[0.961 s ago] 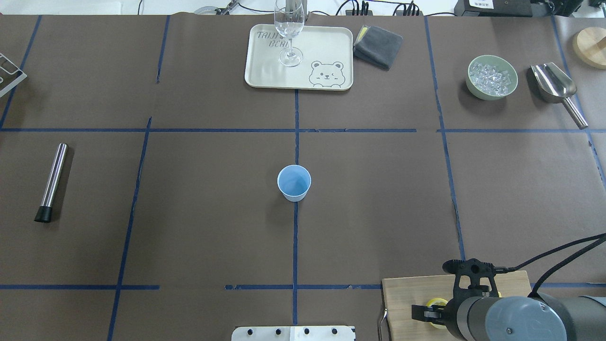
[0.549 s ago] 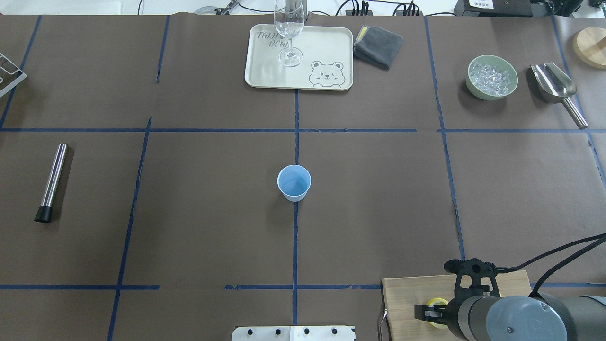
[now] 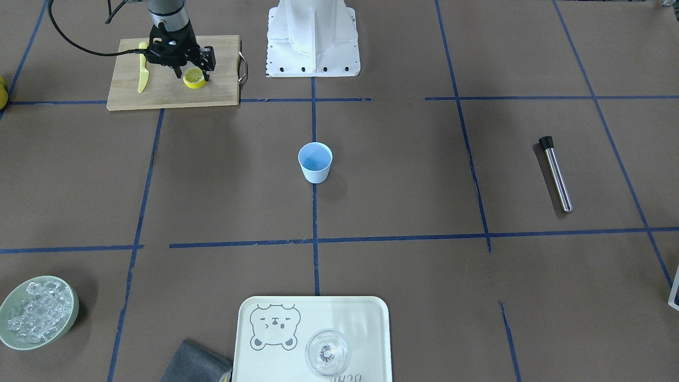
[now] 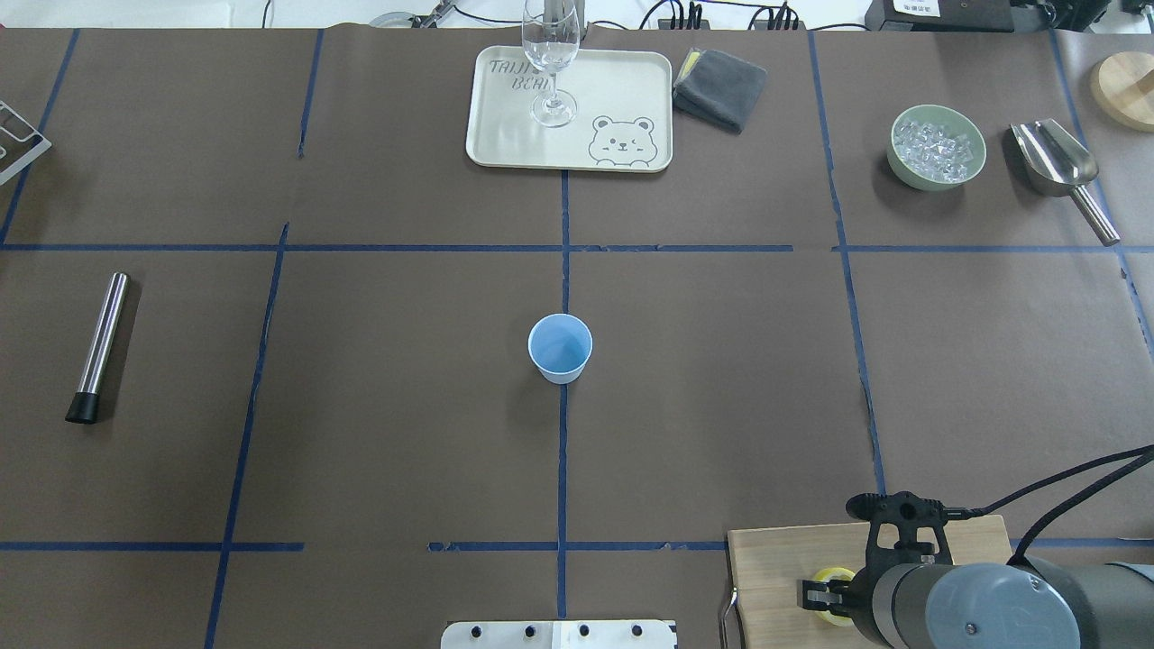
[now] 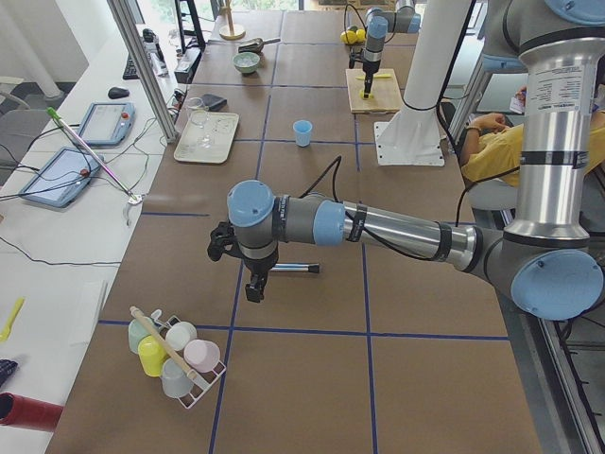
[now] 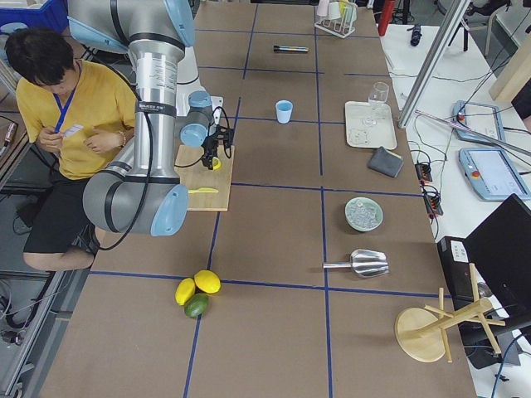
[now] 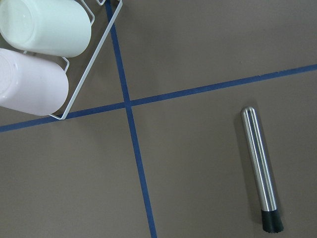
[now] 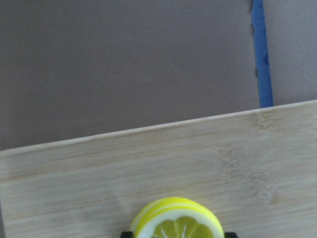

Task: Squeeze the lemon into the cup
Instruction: 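Close the right gripper on the lemon slice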

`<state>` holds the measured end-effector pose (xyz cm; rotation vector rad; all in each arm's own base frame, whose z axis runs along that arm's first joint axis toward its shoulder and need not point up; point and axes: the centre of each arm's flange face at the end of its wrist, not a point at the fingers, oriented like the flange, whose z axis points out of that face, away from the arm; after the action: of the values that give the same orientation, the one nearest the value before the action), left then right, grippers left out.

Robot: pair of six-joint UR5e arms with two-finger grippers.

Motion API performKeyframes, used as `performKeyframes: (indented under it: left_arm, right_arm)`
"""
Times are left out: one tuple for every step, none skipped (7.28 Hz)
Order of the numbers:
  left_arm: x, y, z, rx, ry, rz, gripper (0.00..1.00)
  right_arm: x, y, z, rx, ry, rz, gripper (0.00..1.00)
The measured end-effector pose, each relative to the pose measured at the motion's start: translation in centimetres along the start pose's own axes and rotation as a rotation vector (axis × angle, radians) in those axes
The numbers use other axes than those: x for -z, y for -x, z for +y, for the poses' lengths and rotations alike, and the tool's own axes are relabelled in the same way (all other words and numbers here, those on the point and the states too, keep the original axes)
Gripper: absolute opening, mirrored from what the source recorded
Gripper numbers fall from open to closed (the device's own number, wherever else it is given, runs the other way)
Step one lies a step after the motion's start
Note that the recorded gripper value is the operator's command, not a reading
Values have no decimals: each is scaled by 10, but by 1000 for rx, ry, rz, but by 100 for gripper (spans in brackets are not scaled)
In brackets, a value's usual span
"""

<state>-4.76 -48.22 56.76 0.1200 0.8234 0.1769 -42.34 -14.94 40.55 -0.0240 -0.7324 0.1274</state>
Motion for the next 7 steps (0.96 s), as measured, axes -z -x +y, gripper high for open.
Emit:
performKeyframes:
  left_arm:
    - [0,0,0,0,0,0,100]
    - [1,0,0,0,-1,0,100]
    - [1,-1,0,-1,-2,0,100]
    - [2,-1,0,0,-3,0,100]
    - [2,-1,1,-1,-4,-1,100]
    - [3,-1,1,-1,-4,-1,100]
    - [2,0,2,1,-3,-1,100]
  right_arm:
    - [0,0,-1,-1,-1,0,49]
    - [2,0,-2,-5,-4,-4,49]
    - [5,0,-6,-11,-9,-8,49]
    - [8,0,-11,-20,-16,-13,49]
    - [13,1,-15,-26,-21,-22,50]
    - [19,1,-16,-29,-23,-30,51]
    - [28,-1,-17,-30,-24,-38,53]
